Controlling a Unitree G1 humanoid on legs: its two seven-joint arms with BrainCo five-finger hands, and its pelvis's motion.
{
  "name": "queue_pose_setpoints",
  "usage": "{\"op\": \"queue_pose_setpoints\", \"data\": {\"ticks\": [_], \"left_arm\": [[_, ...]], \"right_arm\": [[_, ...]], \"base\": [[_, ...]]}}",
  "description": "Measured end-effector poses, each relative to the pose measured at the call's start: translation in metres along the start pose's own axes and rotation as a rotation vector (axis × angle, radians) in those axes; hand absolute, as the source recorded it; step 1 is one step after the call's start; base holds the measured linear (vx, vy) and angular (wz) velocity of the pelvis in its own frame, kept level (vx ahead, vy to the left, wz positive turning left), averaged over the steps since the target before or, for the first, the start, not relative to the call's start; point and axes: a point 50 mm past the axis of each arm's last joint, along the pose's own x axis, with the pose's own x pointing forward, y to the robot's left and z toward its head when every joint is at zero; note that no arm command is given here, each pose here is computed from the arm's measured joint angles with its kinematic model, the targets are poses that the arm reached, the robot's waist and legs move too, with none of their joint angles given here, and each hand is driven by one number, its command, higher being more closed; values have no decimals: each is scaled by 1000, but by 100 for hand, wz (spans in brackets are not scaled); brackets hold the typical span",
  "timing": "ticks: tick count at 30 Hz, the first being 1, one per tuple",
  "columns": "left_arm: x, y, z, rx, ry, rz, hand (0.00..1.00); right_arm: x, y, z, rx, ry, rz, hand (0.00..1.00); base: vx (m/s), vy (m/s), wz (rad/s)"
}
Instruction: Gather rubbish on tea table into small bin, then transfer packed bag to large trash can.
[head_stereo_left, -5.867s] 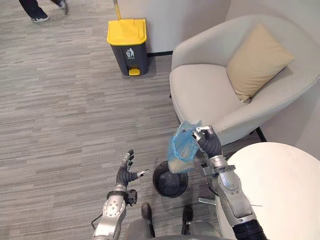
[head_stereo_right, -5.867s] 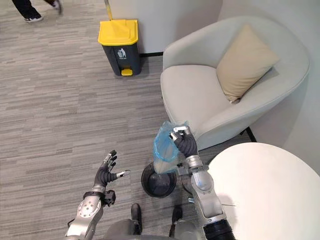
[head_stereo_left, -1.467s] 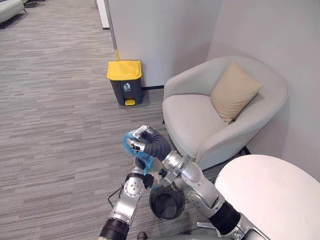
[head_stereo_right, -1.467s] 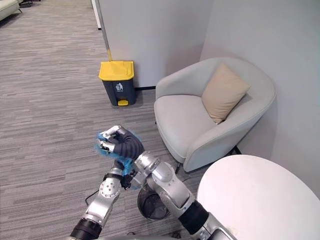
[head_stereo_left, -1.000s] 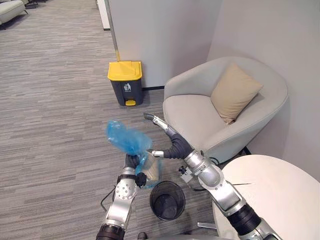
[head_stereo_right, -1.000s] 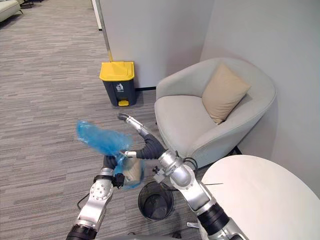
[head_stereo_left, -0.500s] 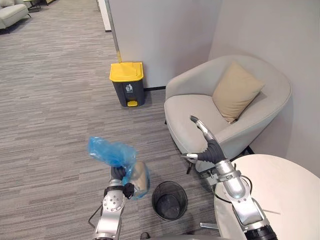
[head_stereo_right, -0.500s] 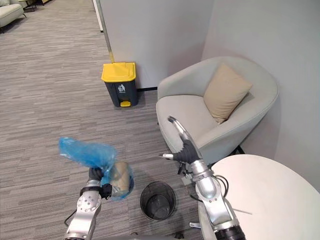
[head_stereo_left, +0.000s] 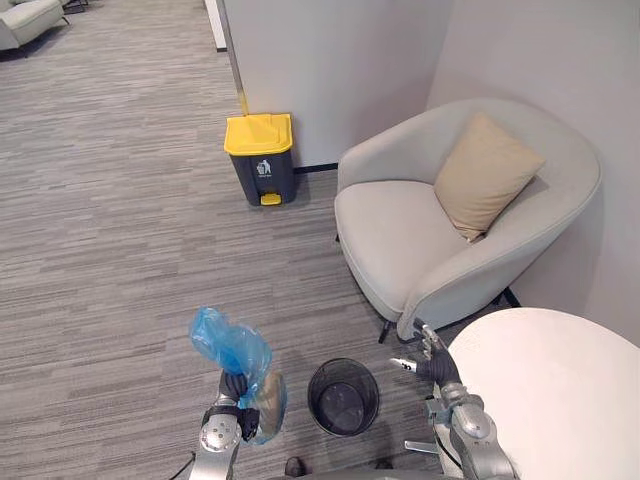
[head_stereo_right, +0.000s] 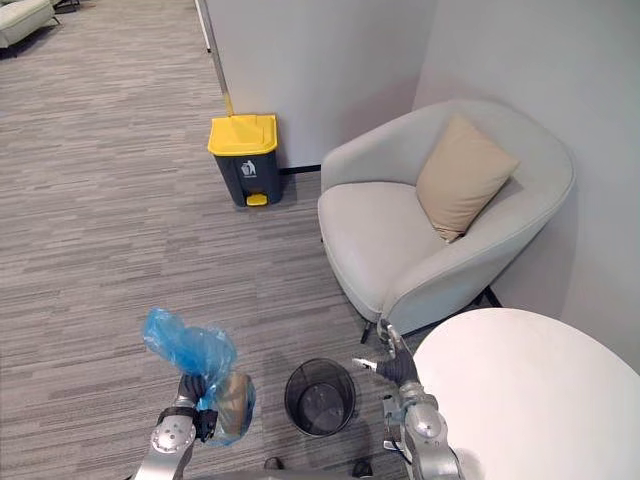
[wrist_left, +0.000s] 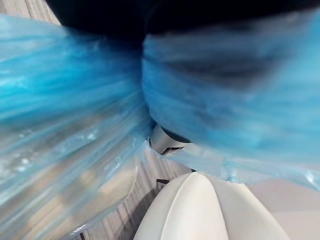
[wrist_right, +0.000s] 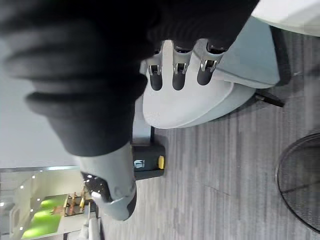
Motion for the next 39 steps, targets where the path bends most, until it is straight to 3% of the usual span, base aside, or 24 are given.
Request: {"op": "queue_pose_setpoints", "data": {"ticks": [19,32,39], "left_arm": [[-17,-5,-42,-9,167,-43,100],[-2,14,0,-86,-12,33,100],[-4,-9,9,-140,-38,-8,100]], "right_arm": [[-8,-4,-41,53,206,-44,0],[20,12,1,-18,58,18,0],[20,3,10,-32,11,-20,0]], "base": [[-6,5,-4],[-93,-23,16],[-174,-162,55]]}}
